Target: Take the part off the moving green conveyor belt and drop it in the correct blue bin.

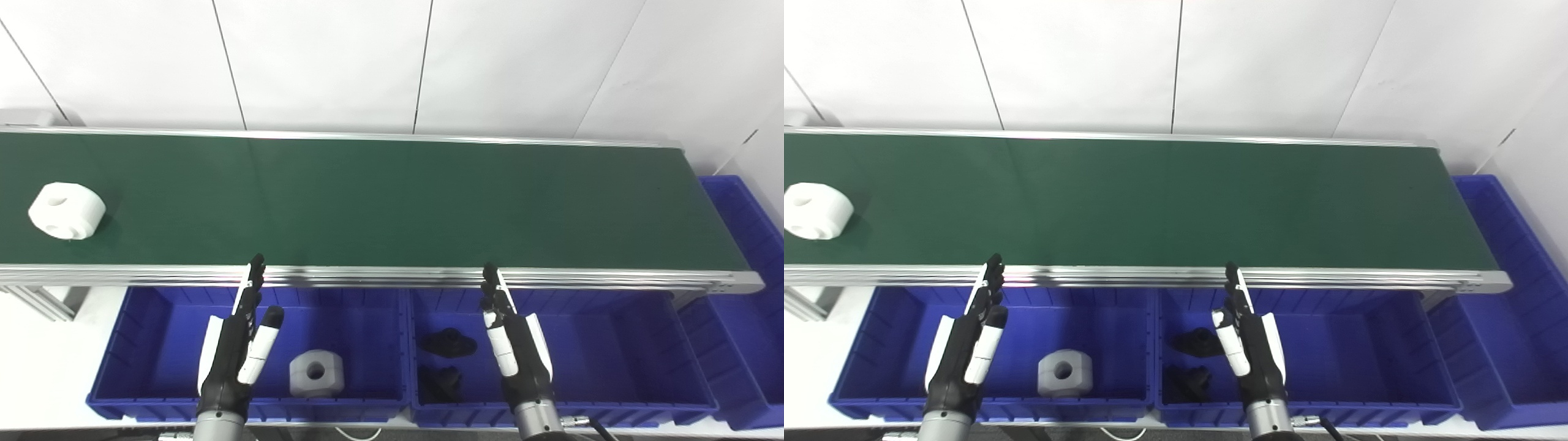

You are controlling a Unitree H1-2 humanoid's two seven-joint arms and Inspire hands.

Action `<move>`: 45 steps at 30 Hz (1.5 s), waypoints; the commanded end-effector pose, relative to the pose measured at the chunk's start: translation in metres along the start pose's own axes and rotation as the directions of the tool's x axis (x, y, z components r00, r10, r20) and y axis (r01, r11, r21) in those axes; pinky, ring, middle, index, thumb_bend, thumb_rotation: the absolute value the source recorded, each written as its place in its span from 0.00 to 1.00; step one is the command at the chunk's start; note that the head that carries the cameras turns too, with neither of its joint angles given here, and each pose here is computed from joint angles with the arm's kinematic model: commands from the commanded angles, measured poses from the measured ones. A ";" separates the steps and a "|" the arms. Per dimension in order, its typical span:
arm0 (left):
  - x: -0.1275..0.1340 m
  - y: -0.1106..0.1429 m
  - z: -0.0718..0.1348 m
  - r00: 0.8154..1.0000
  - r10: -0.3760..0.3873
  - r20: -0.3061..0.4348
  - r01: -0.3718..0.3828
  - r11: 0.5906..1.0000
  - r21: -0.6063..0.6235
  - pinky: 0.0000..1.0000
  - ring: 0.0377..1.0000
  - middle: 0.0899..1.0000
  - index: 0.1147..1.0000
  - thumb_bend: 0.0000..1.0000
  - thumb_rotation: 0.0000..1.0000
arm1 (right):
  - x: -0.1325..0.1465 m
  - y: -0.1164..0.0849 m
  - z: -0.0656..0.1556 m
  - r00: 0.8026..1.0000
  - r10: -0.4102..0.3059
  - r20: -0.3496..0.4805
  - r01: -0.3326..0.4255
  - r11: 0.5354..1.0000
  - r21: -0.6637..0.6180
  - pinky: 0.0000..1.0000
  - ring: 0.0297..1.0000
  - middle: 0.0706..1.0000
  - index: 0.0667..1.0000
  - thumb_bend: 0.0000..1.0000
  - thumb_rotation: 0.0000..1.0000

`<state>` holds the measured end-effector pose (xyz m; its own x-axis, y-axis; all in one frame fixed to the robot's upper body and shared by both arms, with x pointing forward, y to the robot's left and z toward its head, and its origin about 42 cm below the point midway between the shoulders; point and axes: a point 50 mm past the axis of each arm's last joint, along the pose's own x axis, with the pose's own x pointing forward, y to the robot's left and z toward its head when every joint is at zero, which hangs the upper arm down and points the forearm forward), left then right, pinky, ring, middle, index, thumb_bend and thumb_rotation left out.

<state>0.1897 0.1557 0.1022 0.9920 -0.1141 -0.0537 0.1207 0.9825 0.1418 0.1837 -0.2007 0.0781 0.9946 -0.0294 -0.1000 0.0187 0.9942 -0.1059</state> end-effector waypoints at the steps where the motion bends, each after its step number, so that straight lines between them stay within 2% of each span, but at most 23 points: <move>1: 0.003 -0.001 0.011 0.999 0.004 0.051 -0.004 1.000 -0.004 1.00 1.00 1.00 1.00 0.66 1.00 | 0.003 0.001 0.013 0.995 0.013 0.096 -0.013 1.000 0.003 0.96 1.00 1.00 1.00 0.87 1.00; 45: 0.002 -0.004 0.009 0.998 -0.013 0.057 0.013 1.000 -0.010 1.00 1.00 1.00 1.00 0.66 1.00 | 0.003 0.002 0.013 0.996 0.017 0.091 -0.017 1.000 -0.004 0.98 1.00 1.00 1.00 0.87 1.00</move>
<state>0.1886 0.1528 0.1012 0.9899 -0.1306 -0.0559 0.1372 0.9809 0.1382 0.1838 -0.2000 0.0782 0.9949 -0.0194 -0.0992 0.0082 0.9937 -0.1116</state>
